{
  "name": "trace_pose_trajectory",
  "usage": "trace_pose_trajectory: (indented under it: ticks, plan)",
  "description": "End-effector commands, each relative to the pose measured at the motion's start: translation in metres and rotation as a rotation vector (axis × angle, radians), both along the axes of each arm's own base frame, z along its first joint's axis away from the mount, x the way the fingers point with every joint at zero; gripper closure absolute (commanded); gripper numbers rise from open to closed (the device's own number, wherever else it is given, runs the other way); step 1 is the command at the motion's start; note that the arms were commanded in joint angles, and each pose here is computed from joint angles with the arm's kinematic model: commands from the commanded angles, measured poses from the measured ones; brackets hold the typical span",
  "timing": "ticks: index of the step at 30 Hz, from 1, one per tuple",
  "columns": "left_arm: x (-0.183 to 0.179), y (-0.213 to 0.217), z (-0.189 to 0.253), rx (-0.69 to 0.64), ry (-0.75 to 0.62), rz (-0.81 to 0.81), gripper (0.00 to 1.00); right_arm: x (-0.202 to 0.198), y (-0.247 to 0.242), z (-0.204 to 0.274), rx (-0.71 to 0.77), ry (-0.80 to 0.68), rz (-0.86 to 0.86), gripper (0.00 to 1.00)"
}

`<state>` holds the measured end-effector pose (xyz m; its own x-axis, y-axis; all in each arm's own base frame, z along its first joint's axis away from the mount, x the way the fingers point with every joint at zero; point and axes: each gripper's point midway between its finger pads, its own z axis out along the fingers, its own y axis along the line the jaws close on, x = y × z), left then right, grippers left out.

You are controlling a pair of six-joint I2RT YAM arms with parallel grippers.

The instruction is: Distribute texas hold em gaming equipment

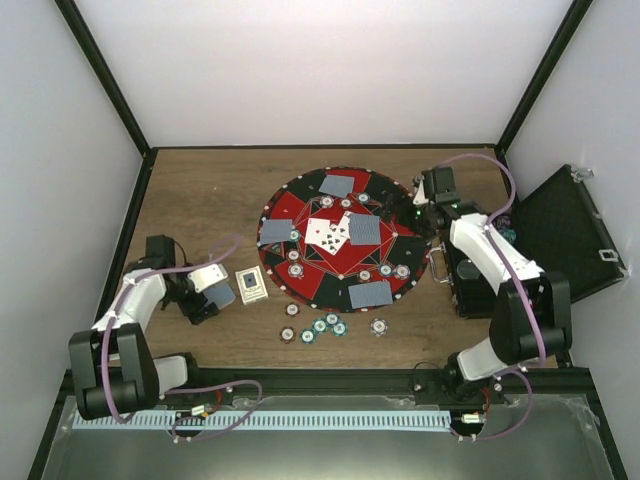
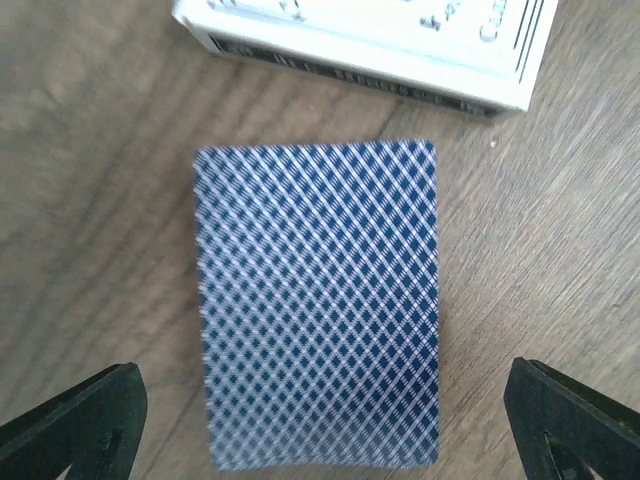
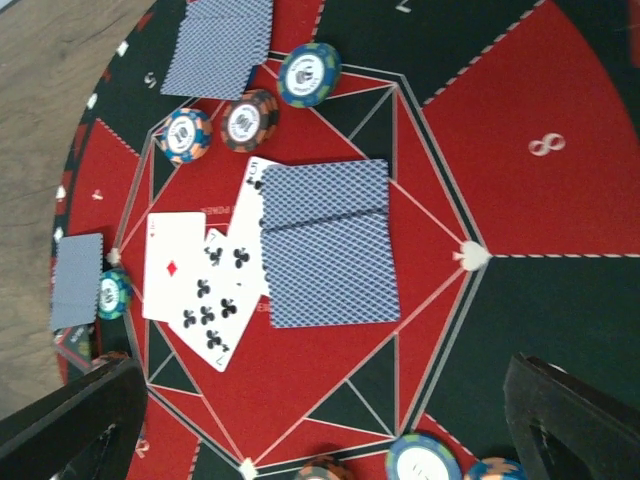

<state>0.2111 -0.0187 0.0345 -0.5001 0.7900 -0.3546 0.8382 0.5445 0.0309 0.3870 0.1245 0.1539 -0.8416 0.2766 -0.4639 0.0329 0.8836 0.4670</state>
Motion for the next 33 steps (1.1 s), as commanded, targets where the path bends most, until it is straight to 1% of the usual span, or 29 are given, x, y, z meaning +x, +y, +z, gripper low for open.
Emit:
trace_pose_trajectory:
  ticks: [1, 4, 6, 8, 10, 13, 16, 17, 19, 22, 24, 27, 29, 31, 32, 33]
  plan:
    - [0.013, -0.011, 0.038, -0.072, -0.047, 0.001, 0.0, -0.01, -0.02, 0.008, -0.081, -0.072, -0.065, 0.0]
    - [0.036, -0.021, 0.072, -0.165, -0.145, 0.062, 0.0, -0.009, -0.043, 0.017, -0.143, -0.147, -0.176, 0.0]
    - [0.063, -0.022, 0.098, -0.239, -0.252, 0.172, 0.0, -0.008, -0.064, 0.02, -0.204, -0.187, -0.284, 0.0]
    - [0.093, -0.017, 0.122, -0.319, -0.352, 0.33, 0.0, -0.008, -0.079, 0.02, -0.247, -0.24, -0.347, 0.0]
    - [0.114, -0.012, 0.14, -0.398, -0.429, 0.458, 0.0, -0.01, -0.092, 0.022, -0.288, -0.316, -0.398, 0.0]
    - [0.133, -0.004, 0.153, -0.509, -0.544, 0.592, 0.0, -0.016, -0.111, 0.013, -0.379, -0.388, -0.444, 0.0]
    - [0.142, 0.008, 0.15, -0.571, -0.692, 0.677, 0.0, -0.02, -0.126, 0.0, -0.464, -0.384, -0.491, 0.0]
    - [0.143, 0.01, 0.149, -0.588, -0.732, 0.688, 0.0, -0.021, -0.131, -0.005, -0.49, -0.377, -0.508, 0.0]
    - [0.143, 0.013, 0.146, -0.626, -0.807, 0.709, 0.0, -0.022, -0.133, -0.012, -0.493, -0.384, -0.526, 0.0]
    - [0.14, 0.015, 0.141, -0.678, -0.898, 0.714, 0.0, -0.027, -0.137, -0.014, -0.503, -0.458, -0.532, 0.0]
    - [0.142, 0.019, 0.132, -0.692, -0.932, 0.73, 0.0, -0.03, -0.141, -0.014, -0.51, -0.51, -0.546, 0.0]
    - [0.145, 0.024, 0.13, -0.715, -0.985, 0.753, 0.0, -0.036, -0.144, -0.008, -0.513, -0.635, -0.558, 0.0]
    - [0.148, 0.028, 0.134, -0.732, -1.017, 0.767, 0.0, -0.044, -0.144, 0.004, -0.498, -0.761, -0.557, 0.0]
    - [0.153, 0.022, 0.128, -0.734, -1.006, 0.74, 0.0, -0.054, -0.144, 0.021, -0.463, -0.913, -0.565, 0.0]
    - [0.154, 0.022, 0.122, -0.722, -1.007, 0.749, 0.0, -0.057, -0.146, 0.023, -0.456, -0.946, -0.569, 0.0]
    - [0.154, 0.022, 0.124, -0.728, -1.036, 0.745, 0.0, -0.056, -0.147, 0.022, -0.456, -0.951, -0.574, 0.0]
